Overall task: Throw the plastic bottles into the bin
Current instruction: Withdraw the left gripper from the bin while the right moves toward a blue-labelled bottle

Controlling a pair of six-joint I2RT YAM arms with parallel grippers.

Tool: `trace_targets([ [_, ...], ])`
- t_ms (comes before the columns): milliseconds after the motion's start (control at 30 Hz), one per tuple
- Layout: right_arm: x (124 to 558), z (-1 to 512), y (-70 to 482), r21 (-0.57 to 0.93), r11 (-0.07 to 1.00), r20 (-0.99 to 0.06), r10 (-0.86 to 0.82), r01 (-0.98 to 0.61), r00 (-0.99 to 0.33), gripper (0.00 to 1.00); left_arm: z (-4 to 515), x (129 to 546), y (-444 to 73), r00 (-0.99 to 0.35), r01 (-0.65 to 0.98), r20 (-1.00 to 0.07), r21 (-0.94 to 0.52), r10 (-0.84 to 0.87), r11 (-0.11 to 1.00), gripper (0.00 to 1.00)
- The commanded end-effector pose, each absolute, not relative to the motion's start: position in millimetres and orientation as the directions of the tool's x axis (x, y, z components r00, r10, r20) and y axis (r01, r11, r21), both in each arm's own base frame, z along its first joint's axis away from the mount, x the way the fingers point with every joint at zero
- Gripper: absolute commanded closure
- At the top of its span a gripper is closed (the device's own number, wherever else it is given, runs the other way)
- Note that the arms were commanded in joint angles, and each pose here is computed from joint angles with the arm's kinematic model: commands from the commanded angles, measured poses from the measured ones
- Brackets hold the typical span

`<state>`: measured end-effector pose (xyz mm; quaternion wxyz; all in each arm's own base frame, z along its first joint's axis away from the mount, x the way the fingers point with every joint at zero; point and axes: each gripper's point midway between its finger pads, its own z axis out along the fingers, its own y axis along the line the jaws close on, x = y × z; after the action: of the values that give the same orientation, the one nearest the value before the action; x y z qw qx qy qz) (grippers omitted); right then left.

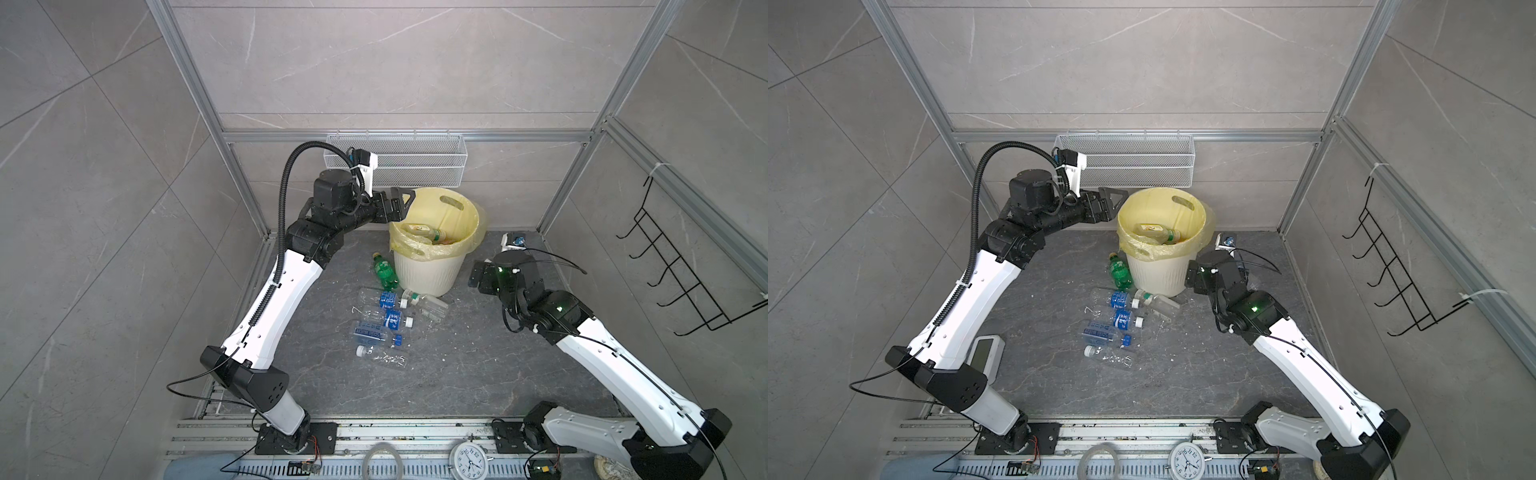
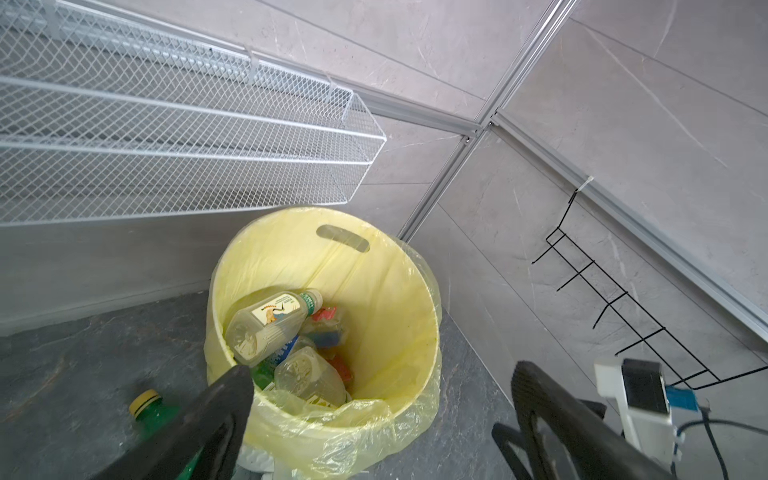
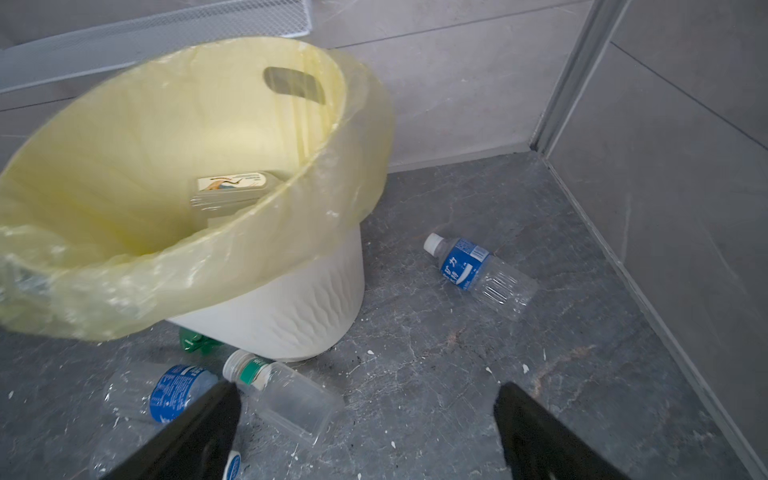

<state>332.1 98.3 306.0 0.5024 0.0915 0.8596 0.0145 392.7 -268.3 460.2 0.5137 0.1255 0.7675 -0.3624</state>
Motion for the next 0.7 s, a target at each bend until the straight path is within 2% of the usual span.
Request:
trace_targets([
  [0,343.4,289.0,80.2,0.183,0.956,-0.808,0.278,0.227,-0.519,0.01,459.1,377.7,-247.8,-0.431,0.515,-0.875,-0.439,-0.221,0.736,0.0],
  [100,357.4,265.7,62.0,0.232,0.926,-0.75,0.365,0.296,-0.552,0.01,433.8,370.7,-228.8,-0.453,0.453,-0.847,-0.487,-0.278,0.746,0.0],
  [267,380.9,230.1,37.1,0.303,0.878,-0.66,0.473,0.37,-0.583,0.01,373.2,368.5,-205.2,-0.574,0.321,-0.747,-0.583,-0.336,0.747,0.0],
  [533,422.4,184.2,-12.3,0.303,0.827,-0.577,0.554,0.473,-0.599,0.01,287.7,365.7,-176.4,-0.704,0.138,-0.549,-0.728,-0.451,0.672,0.0],
  [667,440.9,165.6,-31.3,0.277,0.819,-0.551,0.564,0.502,-0.615,0.01,269.0,360.7,-176.4,-0.732,0.111,-0.512,-0.74,-0.449,0.663,0.0],
])
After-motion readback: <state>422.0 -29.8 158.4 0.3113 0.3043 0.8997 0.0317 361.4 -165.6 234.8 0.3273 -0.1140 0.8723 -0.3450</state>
